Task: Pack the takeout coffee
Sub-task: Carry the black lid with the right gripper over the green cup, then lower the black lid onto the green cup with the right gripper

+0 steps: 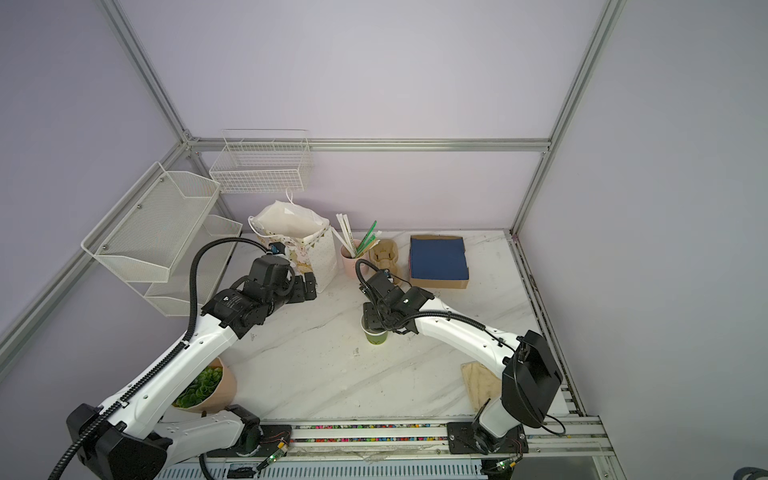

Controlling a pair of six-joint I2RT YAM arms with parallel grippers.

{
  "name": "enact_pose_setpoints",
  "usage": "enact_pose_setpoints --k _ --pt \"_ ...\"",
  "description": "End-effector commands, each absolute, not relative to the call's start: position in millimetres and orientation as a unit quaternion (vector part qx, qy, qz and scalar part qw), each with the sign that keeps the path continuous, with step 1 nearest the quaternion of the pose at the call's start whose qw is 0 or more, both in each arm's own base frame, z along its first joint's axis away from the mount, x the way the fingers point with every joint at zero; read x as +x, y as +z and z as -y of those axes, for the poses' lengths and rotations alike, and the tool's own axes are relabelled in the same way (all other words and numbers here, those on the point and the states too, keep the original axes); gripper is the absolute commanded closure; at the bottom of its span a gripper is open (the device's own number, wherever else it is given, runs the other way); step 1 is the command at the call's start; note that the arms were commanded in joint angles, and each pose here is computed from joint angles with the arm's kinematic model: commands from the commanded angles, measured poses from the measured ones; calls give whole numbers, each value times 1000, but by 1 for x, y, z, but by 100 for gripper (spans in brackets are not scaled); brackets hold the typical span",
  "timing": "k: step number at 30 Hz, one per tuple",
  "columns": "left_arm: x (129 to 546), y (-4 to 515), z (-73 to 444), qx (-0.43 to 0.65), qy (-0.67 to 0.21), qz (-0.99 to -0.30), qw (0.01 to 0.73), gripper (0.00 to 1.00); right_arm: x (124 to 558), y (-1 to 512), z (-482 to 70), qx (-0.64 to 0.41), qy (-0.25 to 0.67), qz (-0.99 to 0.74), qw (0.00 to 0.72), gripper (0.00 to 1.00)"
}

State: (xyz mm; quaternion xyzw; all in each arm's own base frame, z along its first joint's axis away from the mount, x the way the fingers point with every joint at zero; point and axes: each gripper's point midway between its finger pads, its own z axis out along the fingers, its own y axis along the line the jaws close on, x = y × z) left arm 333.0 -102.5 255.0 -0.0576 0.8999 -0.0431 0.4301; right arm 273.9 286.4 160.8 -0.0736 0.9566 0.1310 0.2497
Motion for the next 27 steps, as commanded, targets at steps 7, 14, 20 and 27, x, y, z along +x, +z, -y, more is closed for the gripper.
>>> enact_pose_setpoints --k 7,14,20,27 --pt "334 250 103 -61 -58 -900 429 0 274 158 -291 -103 99 -959 244 30" --pt "334 249 101 -63 -60 -901 425 0 274 152 -290 -112 81 -962 235 29" --pt "335 248 101 -65 -64 -902 423 0 270 149 -289 -119 77 -964 227 29" --pt "336 248 100 -67 -66 -902 422 0 271 163 -291 -123 79 -961 237 29"
